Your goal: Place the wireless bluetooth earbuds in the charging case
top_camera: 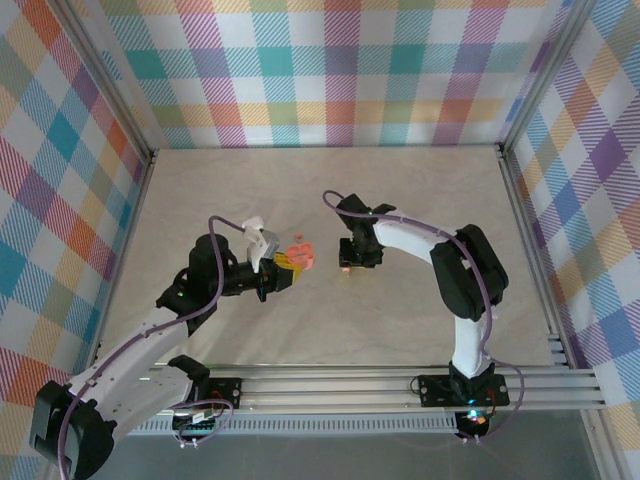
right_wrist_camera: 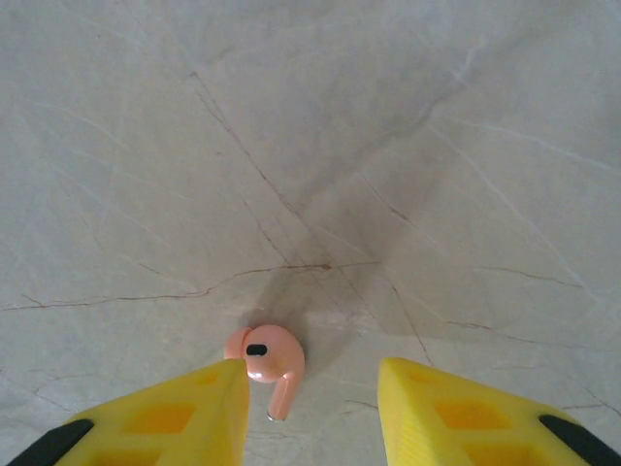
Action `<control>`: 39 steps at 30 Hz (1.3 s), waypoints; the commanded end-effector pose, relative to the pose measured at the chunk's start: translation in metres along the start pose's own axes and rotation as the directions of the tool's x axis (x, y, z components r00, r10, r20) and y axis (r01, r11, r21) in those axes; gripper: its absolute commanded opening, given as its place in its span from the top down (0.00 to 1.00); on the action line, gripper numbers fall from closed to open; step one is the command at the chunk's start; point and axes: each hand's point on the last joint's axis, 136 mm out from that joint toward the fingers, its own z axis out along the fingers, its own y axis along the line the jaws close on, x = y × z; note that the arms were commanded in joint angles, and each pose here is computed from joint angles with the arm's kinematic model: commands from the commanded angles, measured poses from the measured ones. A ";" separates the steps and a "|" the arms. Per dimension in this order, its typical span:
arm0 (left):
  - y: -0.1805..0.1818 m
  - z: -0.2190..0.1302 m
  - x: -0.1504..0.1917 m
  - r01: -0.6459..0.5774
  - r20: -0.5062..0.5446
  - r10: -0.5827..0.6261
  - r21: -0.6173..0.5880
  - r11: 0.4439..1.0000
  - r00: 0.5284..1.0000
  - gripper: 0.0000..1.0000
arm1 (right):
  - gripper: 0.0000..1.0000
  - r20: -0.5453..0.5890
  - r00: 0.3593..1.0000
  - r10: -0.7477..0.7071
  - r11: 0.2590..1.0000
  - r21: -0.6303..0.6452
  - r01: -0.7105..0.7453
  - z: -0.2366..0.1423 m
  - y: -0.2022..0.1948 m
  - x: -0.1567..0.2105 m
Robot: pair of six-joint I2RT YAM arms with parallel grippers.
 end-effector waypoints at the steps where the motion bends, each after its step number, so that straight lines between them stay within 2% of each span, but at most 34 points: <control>1: -0.004 -0.003 -0.005 -0.049 0.030 0.049 0.012 0.999 0.998 1.00 | 0.60 -0.025 1.000 -0.005 1.000 -0.011 0.004 0.002 0.004 0.000; 13: -0.001 -0.001 -0.002 -0.045 0.026 0.045 0.005 0.999 0.999 1.00 | 0.60 -0.047 0.989 -0.137 0.990 -0.024 0.136 0.004 0.014 0.002; 32: -0.002 -0.002 -0.002 -0.045 0.022 0.045 0.007 0.999 0.999 1.00 | 0.62 -0.113 0.975 -0.191 0.981 -0.003 0.192 0.020 0.019 0.011; 39: -0.002 -0.003 -0.001 -0.044 0.019 0.044 0.005 0.999 0.999 1.00 | 0.66 -0.130 0.972 -0.197 0.980 0.007 0.199 0.021 0.018 0.013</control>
